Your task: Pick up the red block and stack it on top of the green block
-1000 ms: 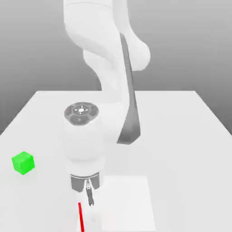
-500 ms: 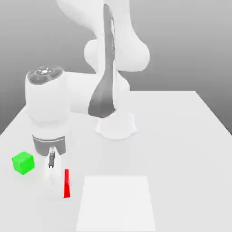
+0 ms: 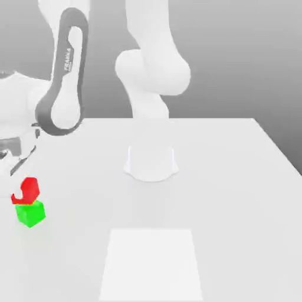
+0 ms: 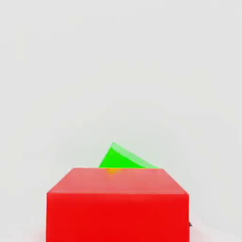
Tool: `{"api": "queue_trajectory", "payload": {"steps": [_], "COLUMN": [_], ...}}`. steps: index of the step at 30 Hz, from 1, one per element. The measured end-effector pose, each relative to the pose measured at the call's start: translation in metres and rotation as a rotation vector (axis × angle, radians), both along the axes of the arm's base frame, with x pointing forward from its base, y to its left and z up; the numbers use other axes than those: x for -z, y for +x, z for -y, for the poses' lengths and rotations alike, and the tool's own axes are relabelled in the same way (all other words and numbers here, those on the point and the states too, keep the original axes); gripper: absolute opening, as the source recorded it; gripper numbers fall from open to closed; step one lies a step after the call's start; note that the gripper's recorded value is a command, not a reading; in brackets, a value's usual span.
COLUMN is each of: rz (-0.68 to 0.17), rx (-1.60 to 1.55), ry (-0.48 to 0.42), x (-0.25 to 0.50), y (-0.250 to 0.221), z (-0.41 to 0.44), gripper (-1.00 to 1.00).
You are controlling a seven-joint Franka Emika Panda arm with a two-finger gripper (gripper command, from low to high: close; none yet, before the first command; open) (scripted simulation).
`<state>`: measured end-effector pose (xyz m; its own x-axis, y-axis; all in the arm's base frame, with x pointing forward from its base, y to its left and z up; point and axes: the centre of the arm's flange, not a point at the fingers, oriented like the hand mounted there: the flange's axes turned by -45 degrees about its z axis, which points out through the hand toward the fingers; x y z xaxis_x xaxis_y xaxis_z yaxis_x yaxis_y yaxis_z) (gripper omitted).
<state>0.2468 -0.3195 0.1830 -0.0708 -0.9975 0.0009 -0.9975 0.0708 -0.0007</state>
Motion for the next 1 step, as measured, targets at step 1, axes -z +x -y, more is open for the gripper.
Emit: {"api": "queue_trajectory", "payload": {"steps": [1], "rz": [0.000], "rx": [0.000], "ry": [0.000], "x": [0.0000], "y": [0.0000], "z": [0.0000], "gripper": [1.00]}}
